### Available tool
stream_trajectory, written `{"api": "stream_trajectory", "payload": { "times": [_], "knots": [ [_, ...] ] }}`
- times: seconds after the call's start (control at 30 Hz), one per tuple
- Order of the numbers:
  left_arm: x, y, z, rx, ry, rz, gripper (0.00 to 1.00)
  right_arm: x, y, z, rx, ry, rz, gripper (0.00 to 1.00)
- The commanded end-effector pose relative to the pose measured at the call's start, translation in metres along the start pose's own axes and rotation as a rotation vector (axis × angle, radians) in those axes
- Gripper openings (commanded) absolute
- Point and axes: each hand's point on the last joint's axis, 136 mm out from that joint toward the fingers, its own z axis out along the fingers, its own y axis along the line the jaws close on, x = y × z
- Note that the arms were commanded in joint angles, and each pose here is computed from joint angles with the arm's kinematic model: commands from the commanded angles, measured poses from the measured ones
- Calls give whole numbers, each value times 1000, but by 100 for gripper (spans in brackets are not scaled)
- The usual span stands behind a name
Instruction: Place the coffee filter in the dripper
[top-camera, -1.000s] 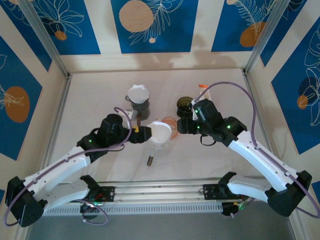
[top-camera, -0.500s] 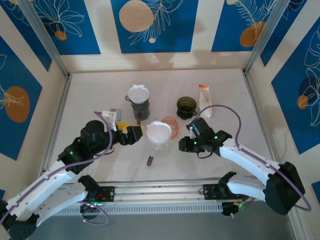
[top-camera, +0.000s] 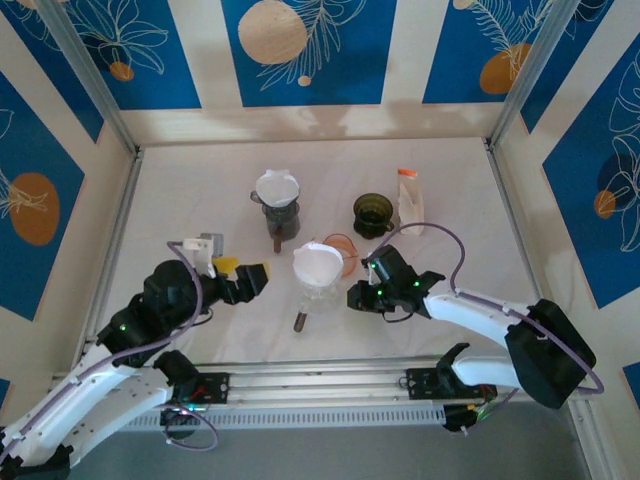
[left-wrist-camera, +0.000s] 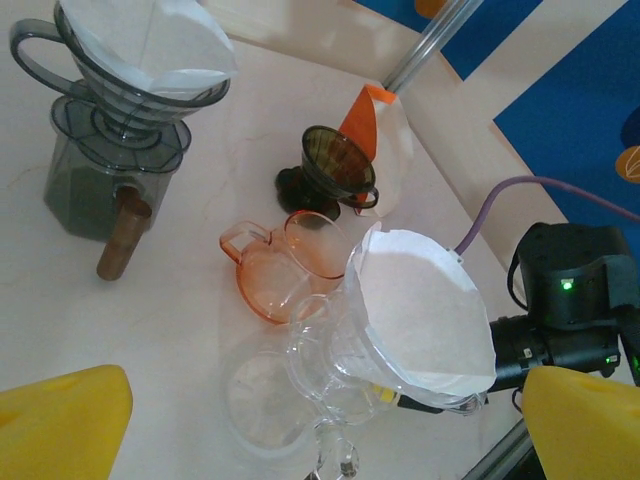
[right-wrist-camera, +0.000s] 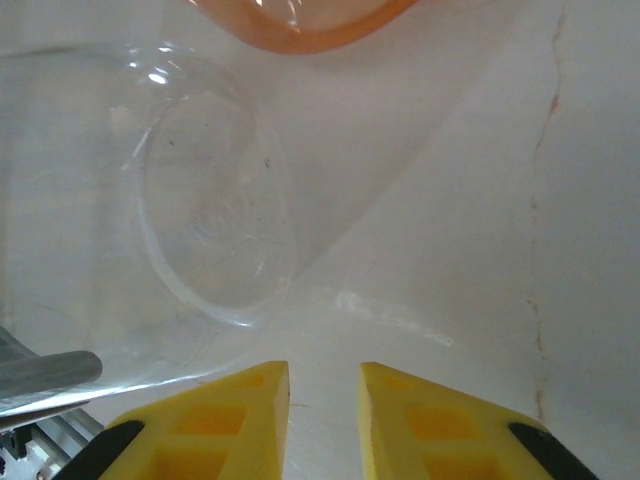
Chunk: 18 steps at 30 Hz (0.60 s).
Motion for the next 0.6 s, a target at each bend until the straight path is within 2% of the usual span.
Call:
{"api": "stream_trajectory", "payload": {
  "times": [0.0,0.57],
  "knots": [
    [1,11,-2,-51,-1,8,100,1,11,6,-75,17,14,26],
    [-5,12,-13,-66,-26,1,100,6,31,29,-107,54,-18,22]
  ]
}}
